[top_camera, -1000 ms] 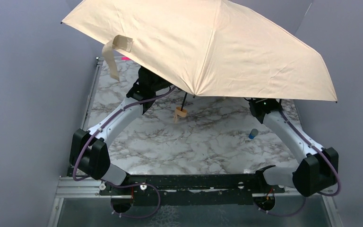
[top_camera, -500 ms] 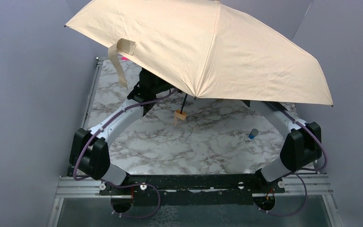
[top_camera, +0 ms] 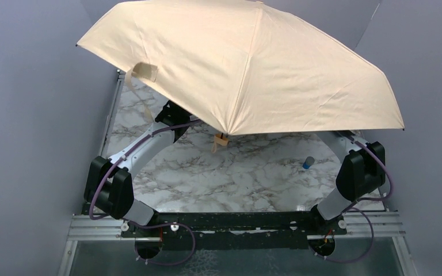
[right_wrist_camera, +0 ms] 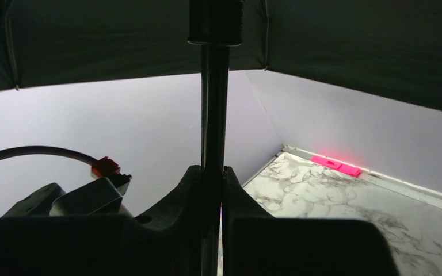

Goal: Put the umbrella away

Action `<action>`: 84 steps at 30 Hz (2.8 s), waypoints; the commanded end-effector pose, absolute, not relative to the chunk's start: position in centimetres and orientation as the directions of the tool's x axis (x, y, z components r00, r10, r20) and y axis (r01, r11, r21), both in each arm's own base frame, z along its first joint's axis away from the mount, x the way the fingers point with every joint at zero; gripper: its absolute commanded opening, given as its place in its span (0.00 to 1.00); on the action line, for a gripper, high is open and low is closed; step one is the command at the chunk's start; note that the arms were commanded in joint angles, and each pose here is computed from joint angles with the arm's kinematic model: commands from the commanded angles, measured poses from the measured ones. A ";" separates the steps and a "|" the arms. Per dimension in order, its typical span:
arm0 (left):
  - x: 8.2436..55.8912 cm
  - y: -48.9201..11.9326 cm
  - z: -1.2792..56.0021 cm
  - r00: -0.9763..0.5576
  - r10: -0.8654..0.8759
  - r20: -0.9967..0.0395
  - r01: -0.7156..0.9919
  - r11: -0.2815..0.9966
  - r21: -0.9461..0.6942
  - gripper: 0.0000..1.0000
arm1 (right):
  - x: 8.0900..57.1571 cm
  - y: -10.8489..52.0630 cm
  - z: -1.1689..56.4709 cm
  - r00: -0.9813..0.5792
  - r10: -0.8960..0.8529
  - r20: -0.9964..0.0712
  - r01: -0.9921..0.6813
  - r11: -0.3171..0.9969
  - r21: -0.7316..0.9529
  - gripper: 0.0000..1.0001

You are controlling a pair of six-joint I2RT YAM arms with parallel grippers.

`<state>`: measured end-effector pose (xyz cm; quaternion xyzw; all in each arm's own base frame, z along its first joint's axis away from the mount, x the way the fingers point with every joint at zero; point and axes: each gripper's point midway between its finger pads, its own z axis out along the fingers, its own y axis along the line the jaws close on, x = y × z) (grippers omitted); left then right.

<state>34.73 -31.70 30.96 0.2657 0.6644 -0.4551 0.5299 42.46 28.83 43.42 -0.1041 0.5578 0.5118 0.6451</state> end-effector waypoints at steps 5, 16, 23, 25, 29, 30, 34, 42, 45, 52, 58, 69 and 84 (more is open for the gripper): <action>33.4 -31.5 34.8 -0.188 -0.181 -0.965 0.882 0.402 -0.247 0.34 | 41.0 29.0 47.6 -0.087 0.547 -0.832 -0.828 0.425 0.366 0.01; 33.1 -31.2 35.0 -0.154 -0.172 -0.973 0.888 0.407 -0.213 0.58 | 40.2 27.8 51.6 -0.093 0.572 -0.815 -0.797 0.447 0.405 0.01; 31.1 -31.3 37.7 -0.173 -0.227 -0.958 0.916 0.321 -0.241 0.64 | 36.3 29.5 54.5 -0.105 0.509 -0.854 -0.915 0.288 0.284 0.01; 30.0 -31.2 39.4 -0.166 -0.254 -0.953 0.930 0.280 -0.237 0.66 | 35.0 30.0 55.2 -0.119 0.497 -0.859 -0.938 0.226 0.261 0.01; 28.5 -30.4 42.7 -0.122 -0.307 -0.944 0.942 0.263 -0.207 0.71 | 32.8 30.4 57.0 -0.157 0.481 -0.863 -0.966 0.105 0.235 0.01; 28.1 -30.2 43.4 -0.119 -0.320 -0.940 0.945 0.255 -0.206 0.71 | 32.2 30.5 57.4 -0.168 0.478 -0.862 -0.970 0.074 0.230 0.01; 26.1 -29.9 45.7 -0.120 -0.354 -0.927 0.962 0.190 -0.197 0.71 | 30.1 30.5 58.6 -0.216 0.457 -0.863 -0.974 -0.043 0.221 0.01; 24.4 -31.0 48.8 -0.094 -0.384 -0.918 0.984 0.102 -0.144 0.67 | 27.6 29.7 60.3 -0.263 0.490 -0.831 -0.965 -0.136 0.225 0.01; 24.0 -32.0 49.3 -0.096 -0.384 -0.918 0.990 0.063 -0.130 0.63 | 26.8 29.4 60.7 -0.291 0.495 -0.819 -0.956 -0.187 0.227 0.01; 23.5 -33.3 50.0 -0.103 -0.394 -0.913 0.993 0.014 -0.118 0.59 | 25.5 29.1 61.2 -0.328 0.495 -0.804 -0.939 -0.262 0.222 0.01; 22.9 -34.4 50.5 -0.114 -0.395 -0.912 0.993 -0.031 -0.110 0.26 | 25.0 28.8 61.4 -0.309 0.496 -0.811 -0.946 -0.251 0.207 0.01; 22.3 -33.2 52.2 -0.058 -0.446 -0.893 0.997 0.024 -0.077 0.00 | 25.6 28.8 60.4 -0.264 0.482 -0.835 -0.964 -0.131 0.230 0.16; 27.5 -29.7 55.4 0.053 -0.504 -0.862 0.892 0.412 -0.187 0.00 | 31.1 27.8 57.1 -0.117 0.534 -0.837 -0.941 0.211 0.266 0.79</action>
